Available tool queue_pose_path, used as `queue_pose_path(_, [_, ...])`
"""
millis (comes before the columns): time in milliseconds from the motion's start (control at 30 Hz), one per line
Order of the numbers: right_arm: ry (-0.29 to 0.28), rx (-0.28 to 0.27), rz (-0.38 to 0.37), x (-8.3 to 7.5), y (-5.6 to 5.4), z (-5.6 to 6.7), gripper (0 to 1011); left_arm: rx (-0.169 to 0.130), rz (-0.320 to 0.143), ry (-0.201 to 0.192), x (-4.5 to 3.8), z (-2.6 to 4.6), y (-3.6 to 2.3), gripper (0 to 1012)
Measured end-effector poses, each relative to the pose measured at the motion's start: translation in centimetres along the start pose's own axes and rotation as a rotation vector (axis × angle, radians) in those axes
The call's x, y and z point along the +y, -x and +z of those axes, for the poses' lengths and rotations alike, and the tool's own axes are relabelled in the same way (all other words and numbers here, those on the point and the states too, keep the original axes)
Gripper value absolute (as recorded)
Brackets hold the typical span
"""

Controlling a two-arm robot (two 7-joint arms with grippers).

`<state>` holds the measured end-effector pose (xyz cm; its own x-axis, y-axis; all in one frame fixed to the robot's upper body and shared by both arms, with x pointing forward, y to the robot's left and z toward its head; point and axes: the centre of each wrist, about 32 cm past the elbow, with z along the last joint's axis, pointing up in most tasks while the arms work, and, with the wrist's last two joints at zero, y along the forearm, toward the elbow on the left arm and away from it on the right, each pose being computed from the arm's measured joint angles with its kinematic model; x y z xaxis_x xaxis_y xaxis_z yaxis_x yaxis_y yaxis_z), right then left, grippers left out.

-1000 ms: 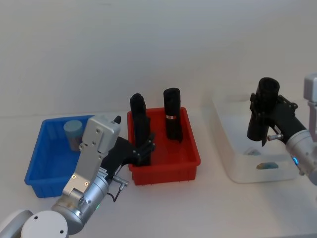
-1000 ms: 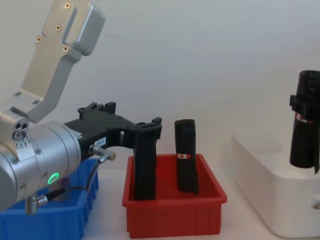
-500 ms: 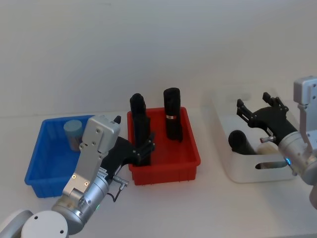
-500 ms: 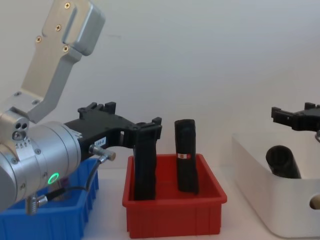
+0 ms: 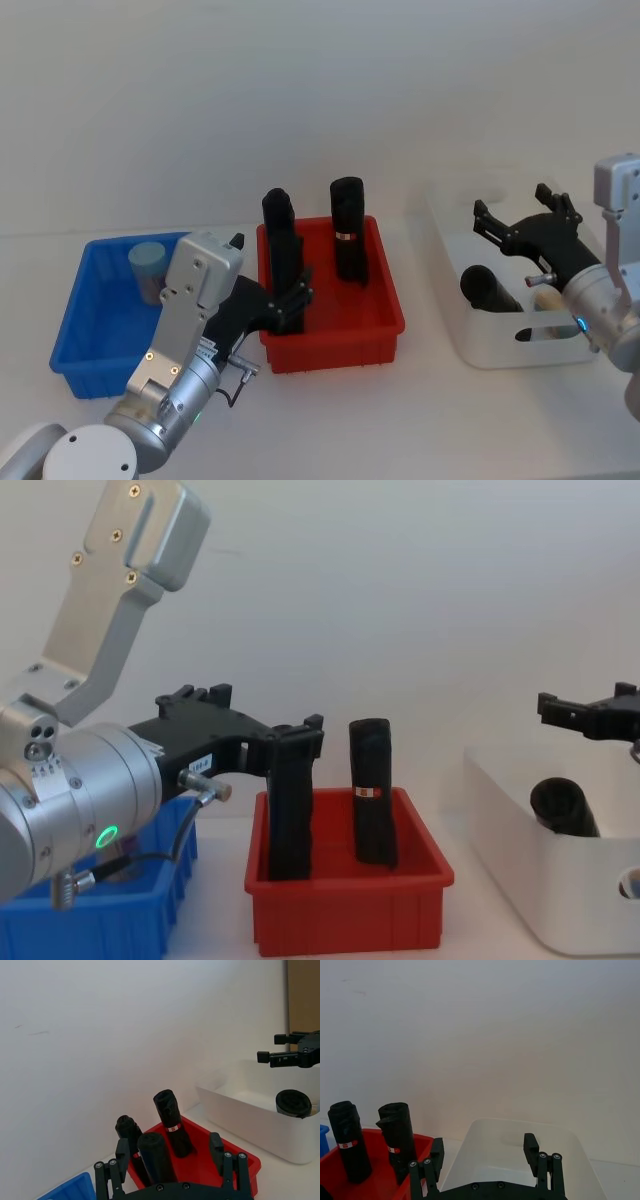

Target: Pick the cotton swabs from the blue box and place them into the white box.

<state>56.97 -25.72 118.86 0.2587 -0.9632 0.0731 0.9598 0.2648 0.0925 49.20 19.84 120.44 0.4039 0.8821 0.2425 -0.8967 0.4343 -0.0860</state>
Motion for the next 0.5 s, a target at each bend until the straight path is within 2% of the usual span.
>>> queue_pose_path(500, [-0.006,0.002,-0.001,-0.05,-0.13,-0.04,1001,0.0,0.0,0.0,0.0,0.0,0.0,1004])
